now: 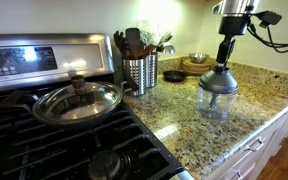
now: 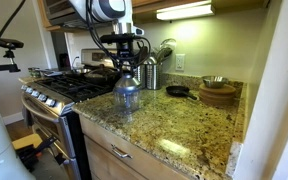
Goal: Put the blade in the clear bowl and then cover the bowl with the grey lid
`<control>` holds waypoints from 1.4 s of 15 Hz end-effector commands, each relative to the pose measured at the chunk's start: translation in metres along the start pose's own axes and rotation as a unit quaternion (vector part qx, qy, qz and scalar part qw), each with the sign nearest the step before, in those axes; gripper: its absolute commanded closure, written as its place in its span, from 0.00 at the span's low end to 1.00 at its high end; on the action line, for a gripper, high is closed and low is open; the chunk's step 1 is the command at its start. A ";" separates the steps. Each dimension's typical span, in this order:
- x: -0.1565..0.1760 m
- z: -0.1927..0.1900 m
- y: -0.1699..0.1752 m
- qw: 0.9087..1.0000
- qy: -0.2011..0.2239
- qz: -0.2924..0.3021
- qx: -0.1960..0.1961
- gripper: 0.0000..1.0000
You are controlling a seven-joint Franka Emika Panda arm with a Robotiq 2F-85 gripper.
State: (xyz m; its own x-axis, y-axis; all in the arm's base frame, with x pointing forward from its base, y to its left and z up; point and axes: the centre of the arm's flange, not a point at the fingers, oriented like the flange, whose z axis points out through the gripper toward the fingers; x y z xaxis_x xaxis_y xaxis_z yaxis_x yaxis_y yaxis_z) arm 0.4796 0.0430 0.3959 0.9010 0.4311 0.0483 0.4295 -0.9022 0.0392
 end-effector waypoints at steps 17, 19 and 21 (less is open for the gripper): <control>-0.018 0.006 -0.009 1.000 0.007 -0.006 -0.004 0.65; -0.020 0.007 -0.011 1.000 0.005 -0.007 -0.004 0.65; -0.022 0.008 -0.014 1.000 0.004 -0.007 -0.004 0.65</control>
State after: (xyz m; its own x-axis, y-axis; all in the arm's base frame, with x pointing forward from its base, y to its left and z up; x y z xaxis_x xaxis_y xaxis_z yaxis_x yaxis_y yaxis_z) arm 0.4739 0.0460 0.3945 0.8959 0.4415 0.0487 0.4399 -0.8971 0.0404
